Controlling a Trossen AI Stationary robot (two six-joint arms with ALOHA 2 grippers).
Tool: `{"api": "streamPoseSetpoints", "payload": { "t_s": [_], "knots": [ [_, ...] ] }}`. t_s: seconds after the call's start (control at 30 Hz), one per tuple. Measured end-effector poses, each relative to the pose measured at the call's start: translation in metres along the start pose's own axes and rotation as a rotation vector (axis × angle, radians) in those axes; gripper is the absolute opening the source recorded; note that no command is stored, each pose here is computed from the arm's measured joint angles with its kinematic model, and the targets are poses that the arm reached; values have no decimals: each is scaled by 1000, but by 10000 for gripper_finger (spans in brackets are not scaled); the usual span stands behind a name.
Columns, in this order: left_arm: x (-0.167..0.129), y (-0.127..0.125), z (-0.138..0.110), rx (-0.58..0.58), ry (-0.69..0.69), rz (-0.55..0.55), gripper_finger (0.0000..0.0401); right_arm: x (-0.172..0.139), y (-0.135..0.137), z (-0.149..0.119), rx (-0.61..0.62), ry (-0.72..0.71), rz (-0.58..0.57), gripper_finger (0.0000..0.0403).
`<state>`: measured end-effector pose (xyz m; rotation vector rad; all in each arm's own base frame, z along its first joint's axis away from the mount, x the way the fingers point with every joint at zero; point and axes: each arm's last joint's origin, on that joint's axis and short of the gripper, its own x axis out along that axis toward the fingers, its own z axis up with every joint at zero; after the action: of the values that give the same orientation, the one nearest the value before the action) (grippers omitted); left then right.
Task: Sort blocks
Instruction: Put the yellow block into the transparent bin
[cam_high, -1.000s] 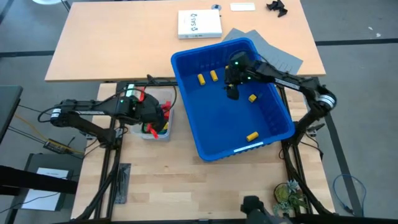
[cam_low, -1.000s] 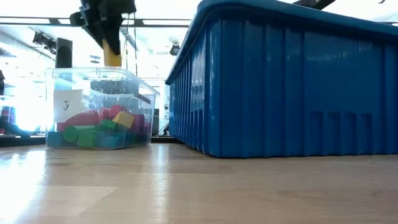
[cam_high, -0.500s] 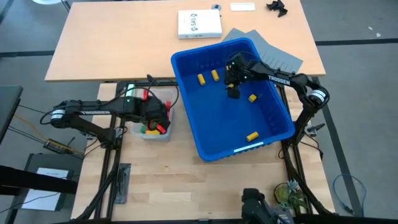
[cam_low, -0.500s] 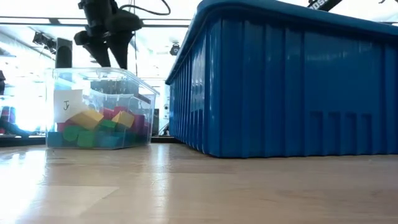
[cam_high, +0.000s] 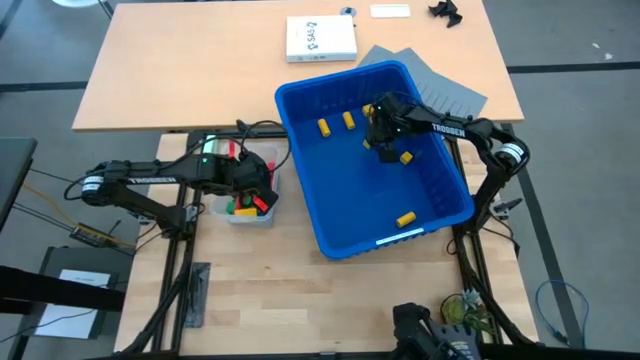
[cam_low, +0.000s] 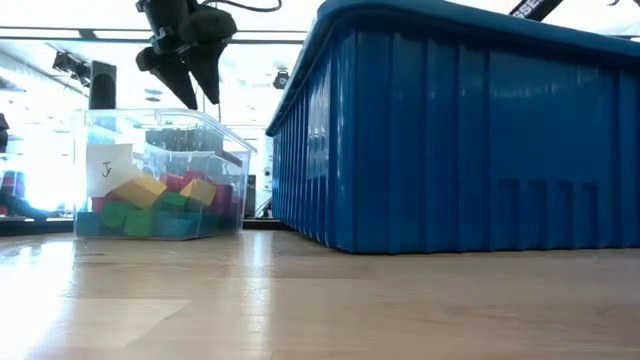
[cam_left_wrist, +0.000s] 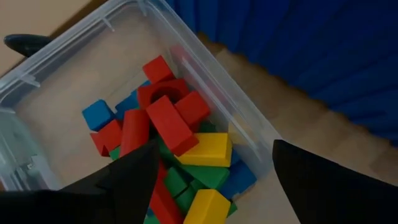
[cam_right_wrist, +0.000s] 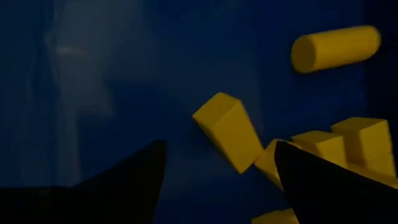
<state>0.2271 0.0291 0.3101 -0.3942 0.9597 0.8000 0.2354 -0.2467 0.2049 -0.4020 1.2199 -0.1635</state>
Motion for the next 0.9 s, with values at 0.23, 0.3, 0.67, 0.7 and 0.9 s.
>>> {"api": "streamPoseSetpoints", "payload": {
  "t_s": [0.23, 0.3, 0.67, 0.7, 0.9],
  "knots": [
    [0, 0, 1, 0, -18, 18, 319, 15, 11, -17, -2, 38, 1, 295],
    [0, 1, 1, 0, -23, 25, 319, 18, 13, -22, 5, 43, 0, 295],
    [0, -1, 2, -9, -38, 15, 319, 21, 15, -27, 12, 44, -5, 295],
    [0, -1, 3, -13, -44, 9, 319, 21, 16, -27, 12, 45, -3, 295],
    [0, -2, 4, 12, -55, 1, 319, 21, 15, -26, 12, 38, -14, 295]
  ]
}}
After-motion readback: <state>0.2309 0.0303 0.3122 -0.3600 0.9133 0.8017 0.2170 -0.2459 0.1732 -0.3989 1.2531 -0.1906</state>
